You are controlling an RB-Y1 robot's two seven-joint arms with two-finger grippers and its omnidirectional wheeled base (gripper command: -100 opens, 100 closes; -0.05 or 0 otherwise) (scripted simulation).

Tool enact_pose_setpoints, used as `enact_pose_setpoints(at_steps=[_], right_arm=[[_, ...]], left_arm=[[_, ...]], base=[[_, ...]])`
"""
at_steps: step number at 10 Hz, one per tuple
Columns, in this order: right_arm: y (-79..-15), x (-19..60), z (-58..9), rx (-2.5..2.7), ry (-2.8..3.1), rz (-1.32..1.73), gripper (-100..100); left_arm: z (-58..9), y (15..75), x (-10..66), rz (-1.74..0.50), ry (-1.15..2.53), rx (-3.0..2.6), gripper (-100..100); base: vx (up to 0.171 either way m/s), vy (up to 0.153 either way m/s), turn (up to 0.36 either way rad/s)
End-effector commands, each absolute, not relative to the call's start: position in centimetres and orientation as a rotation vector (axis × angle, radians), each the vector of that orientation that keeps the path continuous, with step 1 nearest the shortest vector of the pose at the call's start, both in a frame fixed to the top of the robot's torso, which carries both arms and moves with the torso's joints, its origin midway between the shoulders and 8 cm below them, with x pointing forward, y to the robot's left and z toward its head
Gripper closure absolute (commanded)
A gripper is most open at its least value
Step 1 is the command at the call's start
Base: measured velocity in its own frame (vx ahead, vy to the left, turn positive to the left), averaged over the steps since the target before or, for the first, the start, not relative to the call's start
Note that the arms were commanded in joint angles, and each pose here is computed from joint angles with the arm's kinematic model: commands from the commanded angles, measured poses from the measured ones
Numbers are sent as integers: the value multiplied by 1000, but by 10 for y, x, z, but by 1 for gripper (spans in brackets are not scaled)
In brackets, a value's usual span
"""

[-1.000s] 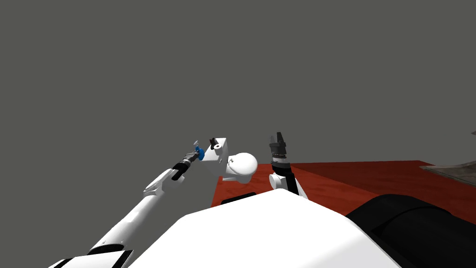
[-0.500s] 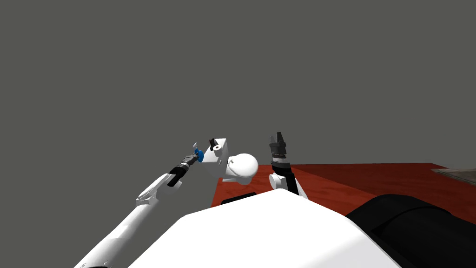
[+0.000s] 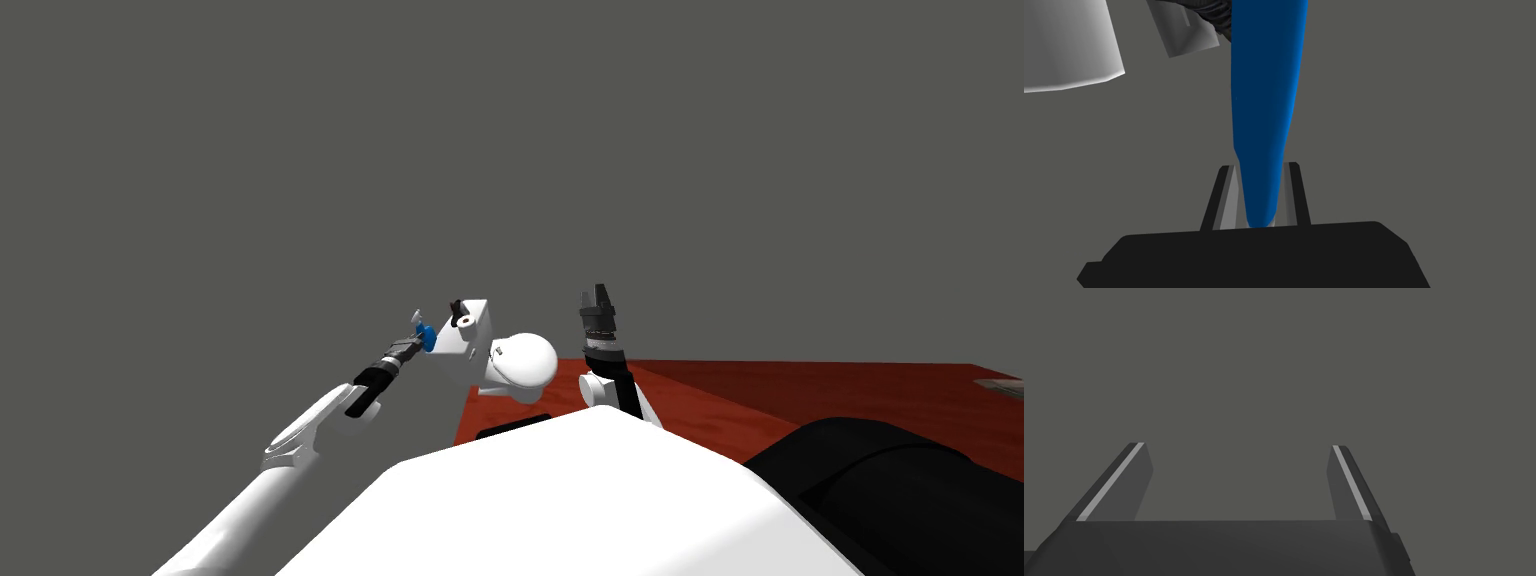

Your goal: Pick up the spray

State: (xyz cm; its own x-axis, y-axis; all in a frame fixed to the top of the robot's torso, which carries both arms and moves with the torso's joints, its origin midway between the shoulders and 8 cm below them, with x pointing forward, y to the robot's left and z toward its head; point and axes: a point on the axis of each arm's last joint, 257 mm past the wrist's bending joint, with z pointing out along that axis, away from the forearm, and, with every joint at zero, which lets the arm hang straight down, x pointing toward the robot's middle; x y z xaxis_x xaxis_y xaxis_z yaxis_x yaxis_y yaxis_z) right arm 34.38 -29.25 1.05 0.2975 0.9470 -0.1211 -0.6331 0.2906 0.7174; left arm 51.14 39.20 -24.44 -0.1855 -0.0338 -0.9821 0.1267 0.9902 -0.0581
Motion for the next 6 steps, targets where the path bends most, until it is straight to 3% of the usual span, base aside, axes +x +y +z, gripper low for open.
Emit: enact_pose_setpoints(at_steps=[1,4,6], right_arm=[[-292,344,11,618,605,1143,0],[-292,344,10,618,605,1143,0],[-292,344,11,618,605,1143,0]], left_arm=[[-238,380,510,-163,1737,82,100],[-239,384,482,-161,1758,104,100],[-232,371,478,-186,1743,119,100]], base=[[-15,15,-10],[110,-44,84],[-5,-11,-18]])
